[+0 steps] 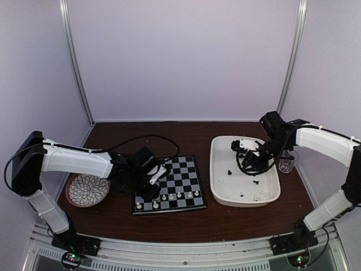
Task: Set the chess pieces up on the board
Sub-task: Place the pawn on c2.
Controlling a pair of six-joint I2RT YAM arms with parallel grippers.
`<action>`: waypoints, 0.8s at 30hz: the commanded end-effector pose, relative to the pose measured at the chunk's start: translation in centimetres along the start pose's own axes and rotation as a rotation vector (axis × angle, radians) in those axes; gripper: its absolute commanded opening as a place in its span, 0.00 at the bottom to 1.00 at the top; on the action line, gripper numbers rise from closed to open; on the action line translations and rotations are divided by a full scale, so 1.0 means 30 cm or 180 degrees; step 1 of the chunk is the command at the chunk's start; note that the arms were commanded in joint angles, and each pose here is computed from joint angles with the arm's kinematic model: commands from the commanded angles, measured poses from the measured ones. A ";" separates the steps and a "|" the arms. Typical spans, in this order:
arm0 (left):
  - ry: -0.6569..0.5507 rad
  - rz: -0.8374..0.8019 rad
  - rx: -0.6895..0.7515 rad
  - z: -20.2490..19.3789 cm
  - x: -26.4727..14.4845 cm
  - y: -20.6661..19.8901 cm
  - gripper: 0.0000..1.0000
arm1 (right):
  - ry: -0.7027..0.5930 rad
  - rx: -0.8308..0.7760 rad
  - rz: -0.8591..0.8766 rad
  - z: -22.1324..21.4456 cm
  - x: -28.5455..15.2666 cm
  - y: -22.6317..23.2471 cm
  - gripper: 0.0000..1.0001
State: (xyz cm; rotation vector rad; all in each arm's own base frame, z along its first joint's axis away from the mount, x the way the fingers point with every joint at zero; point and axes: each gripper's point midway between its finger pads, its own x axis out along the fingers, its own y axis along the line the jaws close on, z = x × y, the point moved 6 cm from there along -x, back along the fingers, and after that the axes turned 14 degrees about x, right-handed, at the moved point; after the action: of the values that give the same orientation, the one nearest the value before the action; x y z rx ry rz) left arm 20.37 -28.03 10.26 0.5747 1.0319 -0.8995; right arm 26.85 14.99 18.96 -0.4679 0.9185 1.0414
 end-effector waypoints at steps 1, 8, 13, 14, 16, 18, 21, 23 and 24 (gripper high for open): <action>-0.0053 -0.0030 0.0035 0.006 0.016 -0.009 0.04 | -0.0011 0.0023 -0.0014 -0.001 -0.002 -0.004 0.30; 0.0008 -0.0022 0.0046 -0.011 0.030 -0.009 0.04 | -0.0010 0.0023 -0.0004 -0.001 -0.002 -0.003 0.30; 0.0021 -0.0035 0.0066 -0.018 0.029 -0.013 0.07 | 0.0001 0.0029 0.0002 -0.003 0.000 -0.003 0.30; 0.0032 -0.0018 0.0066 -0.022 0.030 -0.011 0.10 | 0.0000 0.0029 0.0003 -0.003 0.000 -0.003 0.30; 0.0040 0.0008 0.0071 -0.023 0.029 -0.008 0.14 | 0.0005 0.0033 0.0005 -0.003 0.002 -0.004 0.30; 0.0037 0.0015 0.0076 -0.021 0.028 -0.007 0.19 | 0.0015 0.0037 0.0011 -0.005 0.004 -0.005 0.30; 0.0048 0.0021 0.0081 -0.020 0.025 -0.008 0.23 | 0.0023 0.0038 0.0002 -0.004 0.005 -0.007 0.30; 0.0054 0.0028 0.0081 -0.020 0.022 -0.007 0.25 | 0.0034 0.0040 -0.0003 -0.005 0.005 -0.008 0.30; 0.0047 0.0031 0.0081 -0.018 0.018 -0.007 0.26 | 0.0034 0.0040 -0.0005 -0.005 0.005 -0.009 0.30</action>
State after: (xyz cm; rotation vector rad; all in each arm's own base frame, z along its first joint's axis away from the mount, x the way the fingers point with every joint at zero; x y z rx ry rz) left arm 20.14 -27.82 9.59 0.5906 1.0405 -0.8992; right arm 26.86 14.98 18.86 -0.4670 0.9228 1.0417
